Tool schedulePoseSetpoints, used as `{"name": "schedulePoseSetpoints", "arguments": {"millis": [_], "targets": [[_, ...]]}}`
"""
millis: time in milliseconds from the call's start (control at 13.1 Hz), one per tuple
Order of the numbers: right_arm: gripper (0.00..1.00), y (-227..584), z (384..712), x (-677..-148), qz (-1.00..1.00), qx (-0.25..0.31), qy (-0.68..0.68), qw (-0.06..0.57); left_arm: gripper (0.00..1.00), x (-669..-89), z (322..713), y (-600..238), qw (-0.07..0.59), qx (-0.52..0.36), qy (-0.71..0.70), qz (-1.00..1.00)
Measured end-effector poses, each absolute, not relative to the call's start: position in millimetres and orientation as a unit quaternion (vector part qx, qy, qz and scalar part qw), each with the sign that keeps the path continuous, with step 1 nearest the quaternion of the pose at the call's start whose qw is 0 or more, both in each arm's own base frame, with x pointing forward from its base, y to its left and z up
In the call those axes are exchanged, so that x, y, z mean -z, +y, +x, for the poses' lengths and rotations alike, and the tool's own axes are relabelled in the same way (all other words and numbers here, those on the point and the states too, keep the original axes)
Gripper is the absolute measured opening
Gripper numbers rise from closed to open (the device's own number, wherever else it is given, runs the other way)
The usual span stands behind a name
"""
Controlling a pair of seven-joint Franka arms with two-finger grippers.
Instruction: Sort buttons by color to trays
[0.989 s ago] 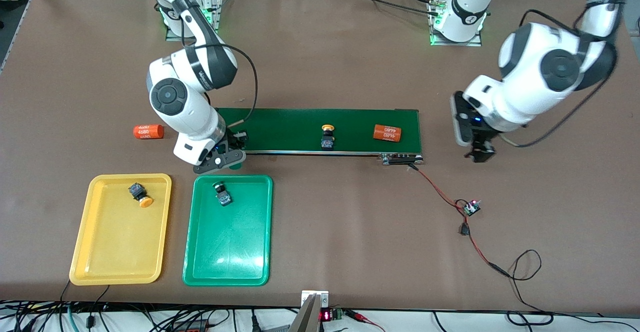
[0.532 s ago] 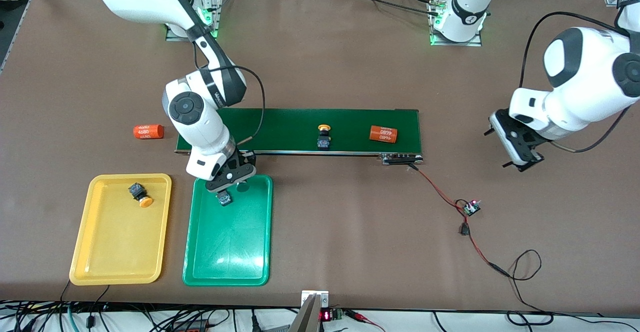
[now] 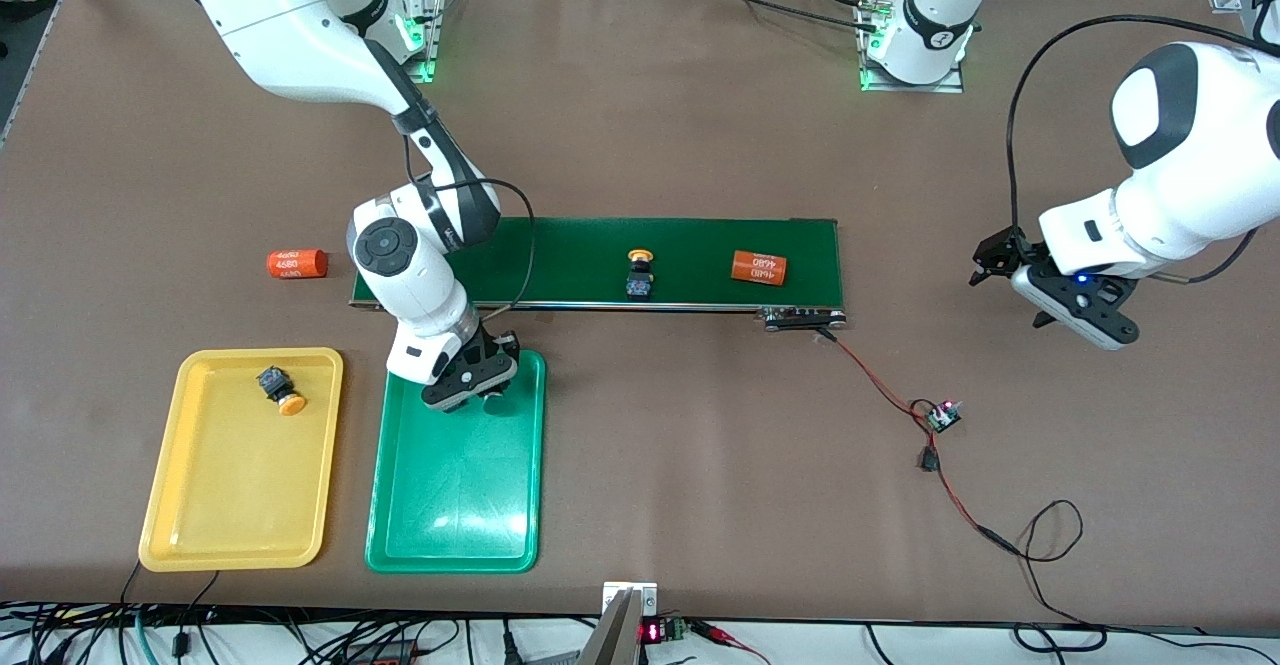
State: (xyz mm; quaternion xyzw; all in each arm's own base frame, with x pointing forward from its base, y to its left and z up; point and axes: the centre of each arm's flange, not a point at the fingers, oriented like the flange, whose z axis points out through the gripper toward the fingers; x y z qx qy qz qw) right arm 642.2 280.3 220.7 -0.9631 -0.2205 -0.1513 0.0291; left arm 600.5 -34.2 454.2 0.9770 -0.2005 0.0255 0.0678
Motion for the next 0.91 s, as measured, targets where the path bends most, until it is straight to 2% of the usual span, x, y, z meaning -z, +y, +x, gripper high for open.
{"name": "schedulePoseSetpoints", "arguments": {"millis": [76,152,532,685,913], "targets": [[0.42,281.2,642.7,-219.4,-0.962,0.157,-0.221,0.031,1.00,-462.2,600.7,-30.3,0.069,-0.016,-0.154,0.986],[0.49,282.3,642.8,-219.3,-0.962,0.160,-0.221,0.032,1.00,-471.7,601.4,-23.3,0.069,-0.005,-0.117,0.991],[0.98,284.0,643.2,-221.5,-0.962,0.162,-0.217,0.034,1.00,-525.5,602.7,26.0,0.052,0.017,-0.023,0.998],[1.00,285.4,640.9,-229.0,-0.969,0.146,-0.197,0.032,1.00,-549.4,599.3,27.6,0.045,0.025,0.037,0.998],[1.00,294.4,624.6,-275.5,-0.984,0.075,-0.159,0.008,1.00,-565.9,601.4,8.3,0.043,0.013,0.055,0.997]]}}
